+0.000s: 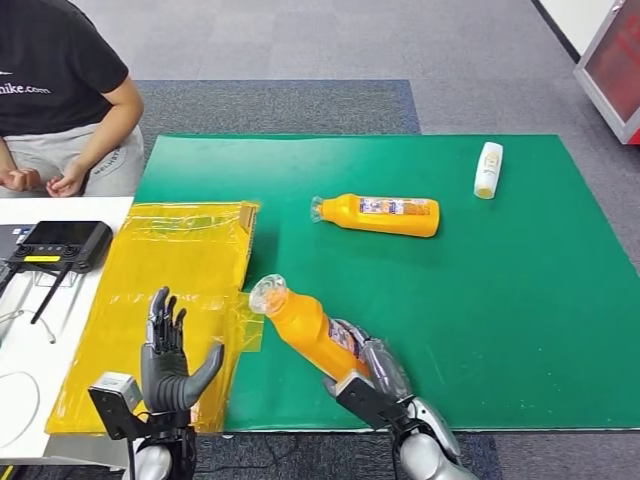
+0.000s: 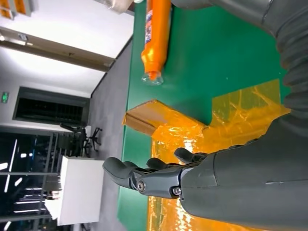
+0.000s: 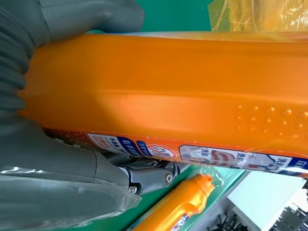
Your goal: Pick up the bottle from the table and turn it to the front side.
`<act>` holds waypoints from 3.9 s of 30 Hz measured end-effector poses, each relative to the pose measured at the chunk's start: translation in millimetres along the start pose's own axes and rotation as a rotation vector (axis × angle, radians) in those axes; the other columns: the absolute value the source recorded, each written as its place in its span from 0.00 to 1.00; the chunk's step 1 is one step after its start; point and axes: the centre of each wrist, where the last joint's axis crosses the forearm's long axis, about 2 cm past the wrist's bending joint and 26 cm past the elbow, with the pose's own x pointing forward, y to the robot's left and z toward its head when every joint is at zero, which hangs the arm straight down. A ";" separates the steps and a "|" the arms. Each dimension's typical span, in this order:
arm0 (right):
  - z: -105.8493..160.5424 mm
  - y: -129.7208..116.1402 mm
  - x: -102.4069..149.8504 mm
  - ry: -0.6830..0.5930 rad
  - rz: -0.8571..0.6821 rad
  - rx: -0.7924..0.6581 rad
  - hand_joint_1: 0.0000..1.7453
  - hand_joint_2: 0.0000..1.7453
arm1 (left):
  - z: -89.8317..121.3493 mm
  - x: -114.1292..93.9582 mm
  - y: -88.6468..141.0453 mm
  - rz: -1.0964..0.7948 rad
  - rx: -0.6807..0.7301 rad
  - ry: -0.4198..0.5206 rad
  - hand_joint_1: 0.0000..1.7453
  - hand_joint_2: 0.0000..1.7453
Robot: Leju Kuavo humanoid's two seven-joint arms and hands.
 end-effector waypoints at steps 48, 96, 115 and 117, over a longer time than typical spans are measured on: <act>-28.8 7.2 32.1 -0.225 -0.007 -0.036 1.00 1.00 | -23.7 -9.7 -42.8 0.232 -0.434 0.106 0.00 1.00; -32.3 11.1 22.1 -0.235 0.042 -0.017 0.43 1.00 | -42.5 -9.1 -47.0 0.186 -0.580 0.067 1.00 1.00; -31.9 10.9 31.2 -0.248 -0.005 -0.066 0.00 1.00 | -51.0 -6.3 -29.9 -0.105 -0.484 -0.015 1.00 1.00; -30.1 12.1 30.5 -0.242 -0.013 -0.062 0.00 1.00 | -53.0 -4.0 -24.1 -0.151 -0.480 -0.034 1.00 1.00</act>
